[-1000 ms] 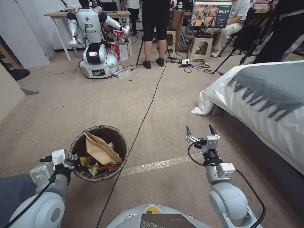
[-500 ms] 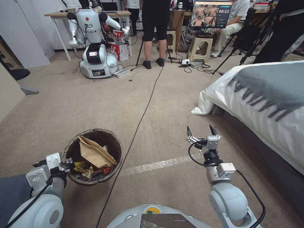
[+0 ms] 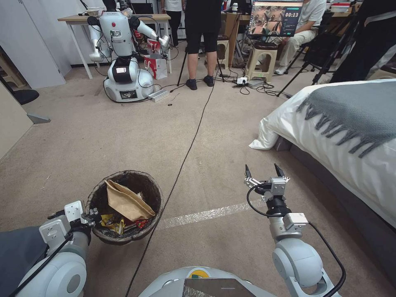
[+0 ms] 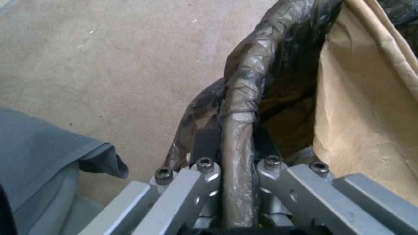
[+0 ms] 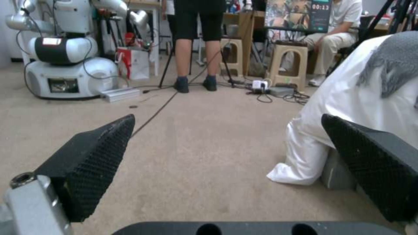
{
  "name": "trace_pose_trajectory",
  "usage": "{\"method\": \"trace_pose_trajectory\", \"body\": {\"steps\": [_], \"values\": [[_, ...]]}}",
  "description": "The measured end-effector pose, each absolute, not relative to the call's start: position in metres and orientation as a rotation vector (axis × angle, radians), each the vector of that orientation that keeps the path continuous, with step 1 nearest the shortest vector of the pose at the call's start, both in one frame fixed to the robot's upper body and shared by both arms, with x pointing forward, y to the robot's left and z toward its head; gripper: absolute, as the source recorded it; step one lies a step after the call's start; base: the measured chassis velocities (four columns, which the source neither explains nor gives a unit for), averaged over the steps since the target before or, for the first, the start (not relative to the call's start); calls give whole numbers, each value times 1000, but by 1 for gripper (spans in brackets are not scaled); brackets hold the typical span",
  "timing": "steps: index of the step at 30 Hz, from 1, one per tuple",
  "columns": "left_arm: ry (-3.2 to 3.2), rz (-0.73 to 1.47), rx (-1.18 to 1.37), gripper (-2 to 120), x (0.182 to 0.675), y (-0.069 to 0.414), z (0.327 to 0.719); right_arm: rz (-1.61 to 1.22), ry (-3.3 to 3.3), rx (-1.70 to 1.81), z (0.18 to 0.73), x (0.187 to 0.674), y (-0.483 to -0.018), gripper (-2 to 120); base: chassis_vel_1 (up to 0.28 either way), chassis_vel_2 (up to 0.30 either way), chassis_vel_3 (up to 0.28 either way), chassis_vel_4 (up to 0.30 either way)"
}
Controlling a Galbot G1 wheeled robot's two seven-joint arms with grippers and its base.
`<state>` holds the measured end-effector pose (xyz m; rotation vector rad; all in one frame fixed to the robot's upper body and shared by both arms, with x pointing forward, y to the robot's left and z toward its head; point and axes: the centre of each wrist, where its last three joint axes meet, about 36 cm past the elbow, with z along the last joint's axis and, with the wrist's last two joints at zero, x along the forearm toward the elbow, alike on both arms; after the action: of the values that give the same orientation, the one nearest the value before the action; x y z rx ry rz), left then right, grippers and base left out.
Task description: Pick up the trash bin, then pick up the garbage from the floor and place it into the trash bin.
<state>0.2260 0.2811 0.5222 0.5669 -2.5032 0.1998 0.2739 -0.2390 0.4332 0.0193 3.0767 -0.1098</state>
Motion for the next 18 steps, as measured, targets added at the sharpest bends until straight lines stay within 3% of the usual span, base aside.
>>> {"method": "trace_pose_trajectory", "body": {"steps": [18], "values": [[-2431,240,560,3,242,287,496,-100,3084,40,428,271,-240,100,0,0,0,0]]}}
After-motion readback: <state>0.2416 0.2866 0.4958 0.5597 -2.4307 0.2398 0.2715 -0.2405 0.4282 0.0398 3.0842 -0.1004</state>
